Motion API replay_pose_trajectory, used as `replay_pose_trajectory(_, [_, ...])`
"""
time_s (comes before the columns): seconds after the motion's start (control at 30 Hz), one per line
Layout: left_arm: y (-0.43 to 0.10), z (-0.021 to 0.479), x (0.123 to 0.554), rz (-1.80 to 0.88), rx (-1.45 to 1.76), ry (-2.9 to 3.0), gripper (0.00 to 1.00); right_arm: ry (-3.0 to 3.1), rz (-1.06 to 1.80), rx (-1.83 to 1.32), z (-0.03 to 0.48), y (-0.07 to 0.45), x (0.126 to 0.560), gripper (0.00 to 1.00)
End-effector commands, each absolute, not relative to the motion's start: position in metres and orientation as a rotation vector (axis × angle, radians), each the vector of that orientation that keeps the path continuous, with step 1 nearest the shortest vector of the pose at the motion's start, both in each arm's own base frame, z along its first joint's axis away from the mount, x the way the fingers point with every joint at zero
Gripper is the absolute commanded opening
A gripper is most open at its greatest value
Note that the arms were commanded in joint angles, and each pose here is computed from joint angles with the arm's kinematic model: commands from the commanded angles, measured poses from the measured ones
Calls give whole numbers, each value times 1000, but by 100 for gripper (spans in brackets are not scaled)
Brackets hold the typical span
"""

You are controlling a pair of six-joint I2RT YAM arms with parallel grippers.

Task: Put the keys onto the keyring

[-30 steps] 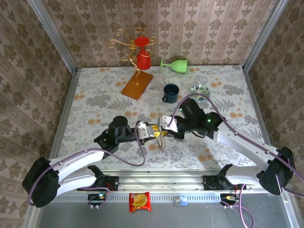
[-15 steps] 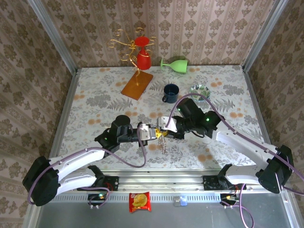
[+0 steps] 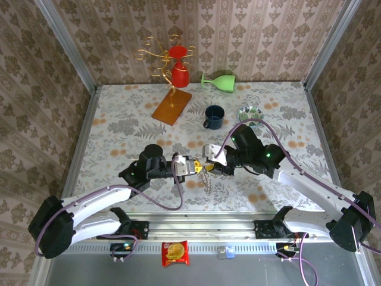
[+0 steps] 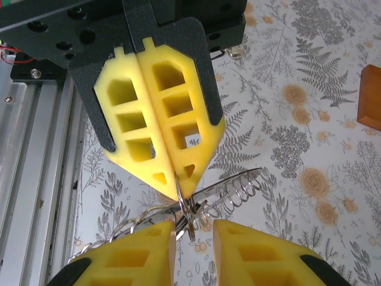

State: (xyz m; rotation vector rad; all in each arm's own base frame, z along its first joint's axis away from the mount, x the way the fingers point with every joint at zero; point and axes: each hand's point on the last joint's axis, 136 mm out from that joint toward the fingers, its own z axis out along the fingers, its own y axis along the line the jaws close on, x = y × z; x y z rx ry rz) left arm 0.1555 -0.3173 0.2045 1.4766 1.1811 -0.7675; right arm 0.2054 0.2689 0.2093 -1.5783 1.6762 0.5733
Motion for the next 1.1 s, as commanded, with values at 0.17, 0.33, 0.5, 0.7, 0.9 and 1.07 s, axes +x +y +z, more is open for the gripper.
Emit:
replay_pose_trajectory(0.17, [-319, 217, 151, -785, 1464, 1118, 0, 1692, 614, -1591, 202, 273, 203, 14])
replay_pose_trajectory(0.33, [-320, 218, 151, -783, 1460, 1117, 0, 1704, 616, -1595, 199, 272, 202, 14])
replay_pose_trajectory(0.5, [-319, 218, 151, -782, 1458, 1117, 0, 1715, 599, -1596, 197, 270, 203, 2])
replay_pose_trajectory(0.7, [-319, 219, 151, -787, 1452, 1115, 0, 1761, 516, -1565, 189, 259, 214, 0])
replay_pose_trajectory(0.9, [-321, 221, 152, -808, 1418, 1114, 0, 1783, 562, -1530, 181, 264, 215, 0])
replay_pose_trajectory(1.07, [-320, 220, 154, -825, 1376, 1122, 0, 1717, 610, -1452, 199, 268, 216, 19])
